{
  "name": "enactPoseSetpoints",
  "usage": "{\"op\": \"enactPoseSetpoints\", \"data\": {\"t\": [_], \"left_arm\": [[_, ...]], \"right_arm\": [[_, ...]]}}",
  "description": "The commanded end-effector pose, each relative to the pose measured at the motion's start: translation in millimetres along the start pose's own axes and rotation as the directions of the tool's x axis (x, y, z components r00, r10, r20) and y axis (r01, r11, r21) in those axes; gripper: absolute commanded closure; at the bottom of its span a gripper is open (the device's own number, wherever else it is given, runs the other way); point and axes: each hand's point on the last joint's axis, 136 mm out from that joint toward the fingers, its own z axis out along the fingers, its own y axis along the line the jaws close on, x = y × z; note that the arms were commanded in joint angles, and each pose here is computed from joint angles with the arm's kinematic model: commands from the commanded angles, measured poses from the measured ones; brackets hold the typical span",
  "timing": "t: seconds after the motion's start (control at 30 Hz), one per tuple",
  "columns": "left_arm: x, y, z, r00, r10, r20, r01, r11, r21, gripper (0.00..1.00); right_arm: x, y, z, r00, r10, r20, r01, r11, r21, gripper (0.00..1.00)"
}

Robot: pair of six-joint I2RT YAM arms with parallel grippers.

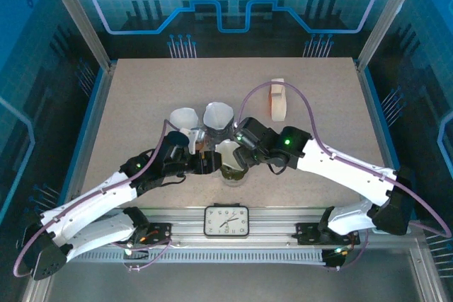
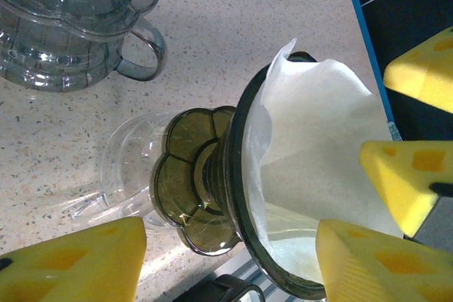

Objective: Place the coffee filter in the dripper

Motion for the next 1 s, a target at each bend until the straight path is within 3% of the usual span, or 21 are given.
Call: {"op": "enactPoseSetpoints", "data": {"t": [0.0, 0.43, 0.57, 0.73, 0.97], "left_arm": [[-3.3, -7.6, -3.3, 1.000, -0.019, -0.006, 0.019, 0.999, 0.027, 0.33], [-1.9, -13.6, 2.2, 0.999, -0.029, -0.038, 0.031, 0.998, 0.048, 0.32], [1.2, -13.1, 4.0, 0.998, -0.021, -0.055, 0.023, 0.999, 0.048, 0.43], [5.9, -7.7, 6.0, 0.997, -0.023, -0.074, 0.025, 0.999, 0.029, 0.42], [4.4, -5.5, 4.6, 0.998, -0.021, -0.061, 0.022, 1.000, 0.018, 0.41]], "right_arm": [[4.3, 8.3, -0.9, 1.000, -0.016, 0.010, 0.016, 0.999, -0.028, 0.35], [11.0, 14.5, -0.7, 0.997, -0.071, 0.015, 0.071, 0.997, -0.005, 0.34], [1.8, 5.8, -6.7, 0.999, -0.020, 0.047, 0.020, 1.000, 0.003, 0.32], [-19.5, -1.5, -14.8, 0.994, 0.066, 0.091, -0.061, 0.997, -0.053, 0.30], [-20.4, -7.0, -3.1, 0.996, 0.089, 0.028, -0.088, 0.995, -0.040, 0.30]]}}
